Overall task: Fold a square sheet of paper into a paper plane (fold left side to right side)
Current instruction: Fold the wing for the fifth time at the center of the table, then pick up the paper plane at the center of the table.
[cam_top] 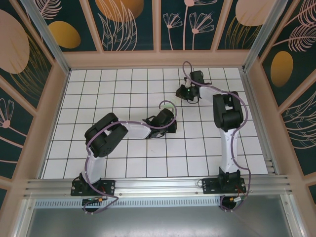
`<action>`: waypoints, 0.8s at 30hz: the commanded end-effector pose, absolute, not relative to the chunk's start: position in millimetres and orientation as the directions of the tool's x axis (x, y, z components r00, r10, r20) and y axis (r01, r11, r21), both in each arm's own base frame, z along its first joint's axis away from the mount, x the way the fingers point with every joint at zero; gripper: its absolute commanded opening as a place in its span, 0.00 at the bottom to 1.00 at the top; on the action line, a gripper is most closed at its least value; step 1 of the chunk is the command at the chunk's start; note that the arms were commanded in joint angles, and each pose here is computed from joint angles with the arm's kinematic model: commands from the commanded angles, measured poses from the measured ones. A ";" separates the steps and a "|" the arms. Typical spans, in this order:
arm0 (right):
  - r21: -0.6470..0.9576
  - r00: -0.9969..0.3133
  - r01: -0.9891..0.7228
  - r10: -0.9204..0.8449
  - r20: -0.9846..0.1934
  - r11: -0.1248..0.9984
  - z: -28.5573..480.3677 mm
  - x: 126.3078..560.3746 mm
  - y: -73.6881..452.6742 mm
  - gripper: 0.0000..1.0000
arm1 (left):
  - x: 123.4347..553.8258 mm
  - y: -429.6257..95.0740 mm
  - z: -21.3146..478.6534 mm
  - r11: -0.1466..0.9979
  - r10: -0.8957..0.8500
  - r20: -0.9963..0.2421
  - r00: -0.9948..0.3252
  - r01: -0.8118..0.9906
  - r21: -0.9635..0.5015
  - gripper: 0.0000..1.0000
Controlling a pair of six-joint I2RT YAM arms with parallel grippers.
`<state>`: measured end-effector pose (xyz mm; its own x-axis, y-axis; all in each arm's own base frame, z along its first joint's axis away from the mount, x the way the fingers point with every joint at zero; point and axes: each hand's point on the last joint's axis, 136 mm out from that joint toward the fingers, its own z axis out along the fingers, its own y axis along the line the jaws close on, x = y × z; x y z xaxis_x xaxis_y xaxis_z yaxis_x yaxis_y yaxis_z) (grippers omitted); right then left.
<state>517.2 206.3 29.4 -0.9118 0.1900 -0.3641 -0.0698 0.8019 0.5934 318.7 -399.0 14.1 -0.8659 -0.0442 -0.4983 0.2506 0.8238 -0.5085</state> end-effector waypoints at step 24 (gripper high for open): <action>0.400 -0.869 -0.033 0.172 -0.465 0.916 107.8 361.7 182.9 0.40 | 309.4 -298.0 146.2 0.827 -0.193 -0.582 -0.790 0.188 -0.530 0.58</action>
<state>384.2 169.0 110.7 -0.8539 0.2073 -0.4774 -0.0389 0.8892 0.4558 305.7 -338.9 169.1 -0.7946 -0.1309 -0.5929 0.2955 0.7697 -0.5659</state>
